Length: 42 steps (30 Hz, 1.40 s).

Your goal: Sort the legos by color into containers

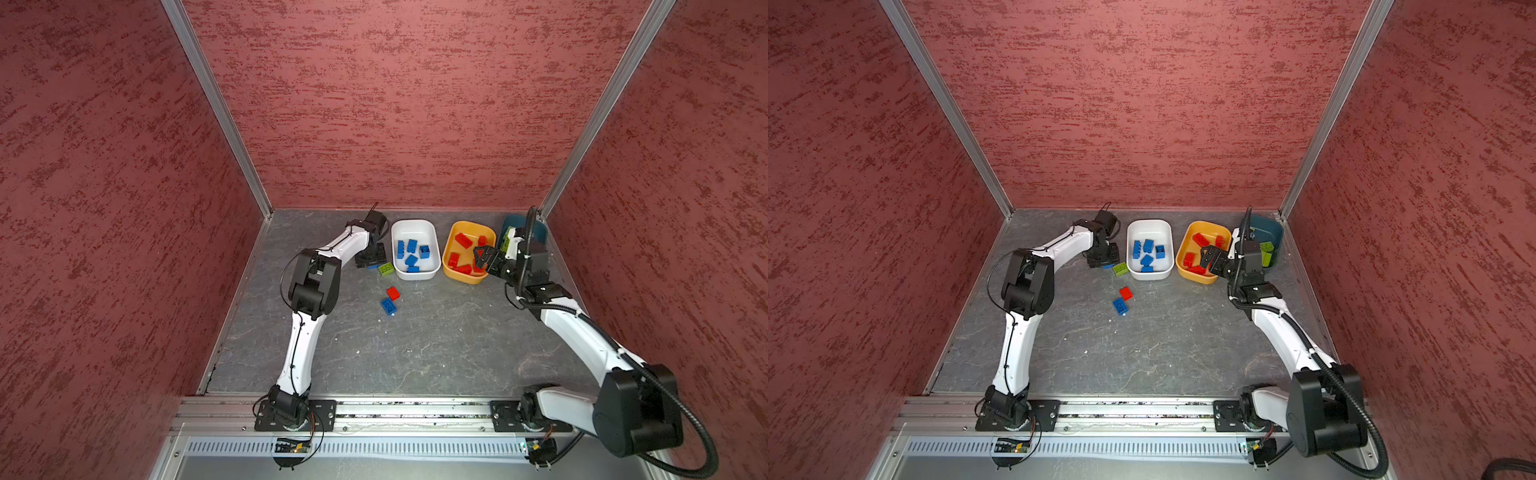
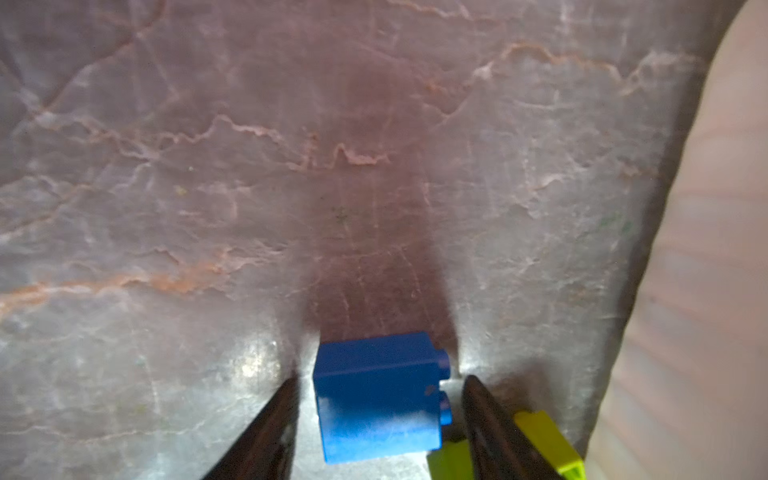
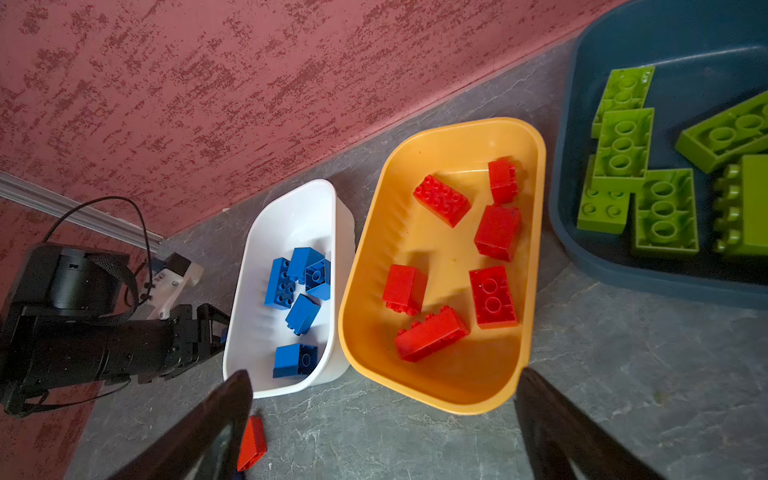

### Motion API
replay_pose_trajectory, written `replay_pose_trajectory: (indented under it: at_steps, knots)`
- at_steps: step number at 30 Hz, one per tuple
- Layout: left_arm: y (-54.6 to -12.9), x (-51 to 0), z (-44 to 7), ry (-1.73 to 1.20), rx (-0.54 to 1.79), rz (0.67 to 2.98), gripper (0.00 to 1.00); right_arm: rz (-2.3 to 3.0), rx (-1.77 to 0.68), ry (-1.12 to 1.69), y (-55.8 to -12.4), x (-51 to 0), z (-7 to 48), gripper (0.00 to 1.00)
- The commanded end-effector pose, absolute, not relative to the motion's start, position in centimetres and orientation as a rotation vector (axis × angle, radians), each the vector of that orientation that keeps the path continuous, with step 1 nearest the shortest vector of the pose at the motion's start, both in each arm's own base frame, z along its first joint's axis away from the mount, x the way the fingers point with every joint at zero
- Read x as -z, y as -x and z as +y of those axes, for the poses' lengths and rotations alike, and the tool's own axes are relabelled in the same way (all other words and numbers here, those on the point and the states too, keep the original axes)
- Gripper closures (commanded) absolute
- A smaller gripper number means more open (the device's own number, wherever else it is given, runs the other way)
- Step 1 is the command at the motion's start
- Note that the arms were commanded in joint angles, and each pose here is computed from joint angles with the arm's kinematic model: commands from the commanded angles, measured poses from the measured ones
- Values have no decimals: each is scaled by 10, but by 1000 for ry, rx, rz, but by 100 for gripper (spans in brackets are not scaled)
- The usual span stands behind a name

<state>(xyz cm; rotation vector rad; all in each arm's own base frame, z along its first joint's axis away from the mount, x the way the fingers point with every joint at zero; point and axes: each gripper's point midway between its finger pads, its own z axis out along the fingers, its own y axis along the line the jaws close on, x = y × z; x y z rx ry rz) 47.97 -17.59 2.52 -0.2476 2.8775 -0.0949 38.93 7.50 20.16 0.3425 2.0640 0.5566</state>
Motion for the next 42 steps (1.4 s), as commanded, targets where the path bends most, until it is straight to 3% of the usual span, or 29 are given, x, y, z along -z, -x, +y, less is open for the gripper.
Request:
replay_pose_trajectory:
  at_steps: [1,8,16,30,36,42]
  knots:
    - [-473,-10,-179,218,88,2926,45,2007,-578,-330,-392,-219,76,1]
    - [-466,-15,-192,162,151,2925,59,2017,-563,-335,-389,-216,74,1]
    - [-446,-11,-213,21,158,2933,68,2043,-559,-348,-388,-206,74,1]
    - [-375,-18,-238,6,257,2966,71,2080,-566,-357,-391,-190,76,1]
    - [-367,-65,-275,-68,413,2872,72,2093,-565,-351,-393,-186,77,1]
    - [-392,-125,-305,-156,530,2677,72,2112,-572,-335,-393,-180,82,1]
